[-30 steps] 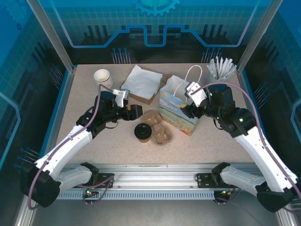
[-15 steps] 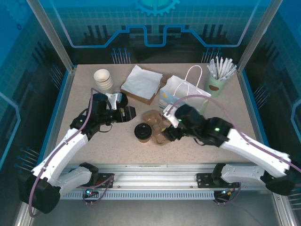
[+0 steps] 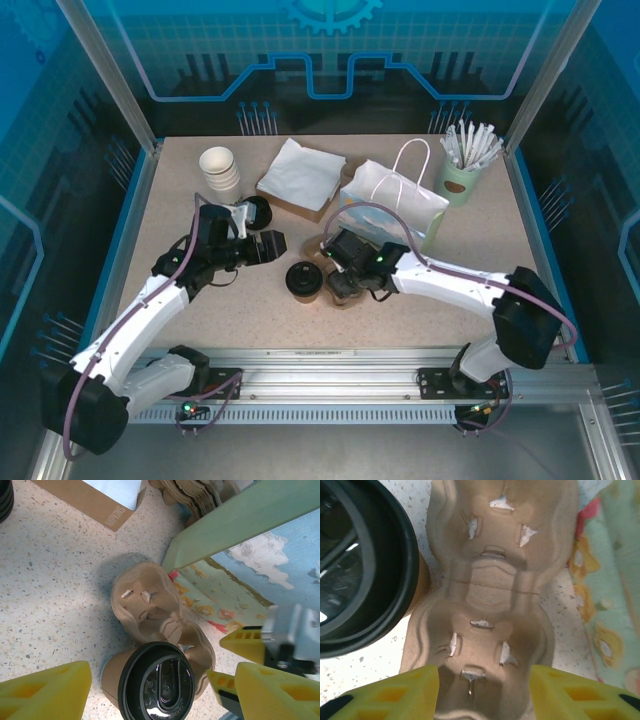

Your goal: Pack the takeout coffee

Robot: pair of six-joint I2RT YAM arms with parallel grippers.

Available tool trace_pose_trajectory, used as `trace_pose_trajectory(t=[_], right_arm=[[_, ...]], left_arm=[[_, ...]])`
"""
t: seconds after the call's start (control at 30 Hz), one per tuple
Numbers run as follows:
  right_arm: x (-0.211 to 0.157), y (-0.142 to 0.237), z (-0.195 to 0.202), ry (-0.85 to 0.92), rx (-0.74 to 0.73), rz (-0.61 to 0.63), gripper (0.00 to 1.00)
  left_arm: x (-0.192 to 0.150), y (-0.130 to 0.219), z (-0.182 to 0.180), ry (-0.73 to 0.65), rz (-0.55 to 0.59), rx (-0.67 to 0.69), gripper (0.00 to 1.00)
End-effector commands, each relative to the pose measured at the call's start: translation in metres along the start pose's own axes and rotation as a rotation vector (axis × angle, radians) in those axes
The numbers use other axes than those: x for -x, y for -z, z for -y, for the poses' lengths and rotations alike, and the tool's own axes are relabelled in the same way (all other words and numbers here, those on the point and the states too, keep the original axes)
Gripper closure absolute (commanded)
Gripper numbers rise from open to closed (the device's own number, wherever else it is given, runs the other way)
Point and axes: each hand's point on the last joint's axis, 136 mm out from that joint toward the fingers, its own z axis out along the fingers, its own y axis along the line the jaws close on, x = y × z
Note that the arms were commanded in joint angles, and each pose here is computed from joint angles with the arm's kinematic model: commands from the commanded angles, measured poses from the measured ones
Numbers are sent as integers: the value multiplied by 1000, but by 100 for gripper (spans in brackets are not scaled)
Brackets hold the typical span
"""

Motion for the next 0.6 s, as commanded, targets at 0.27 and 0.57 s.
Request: trace_pose_trajectory(t=[0.27, 0.57], right_arm=[[29, -23, -18, -27, 92, 27, 54], [40, -27, -34, -26, 154, 44, 54]], left_arm=[[7, 4, -2, -25, 39, 14, 23], [7, 2, -2, -32, 43, 9, 23]])
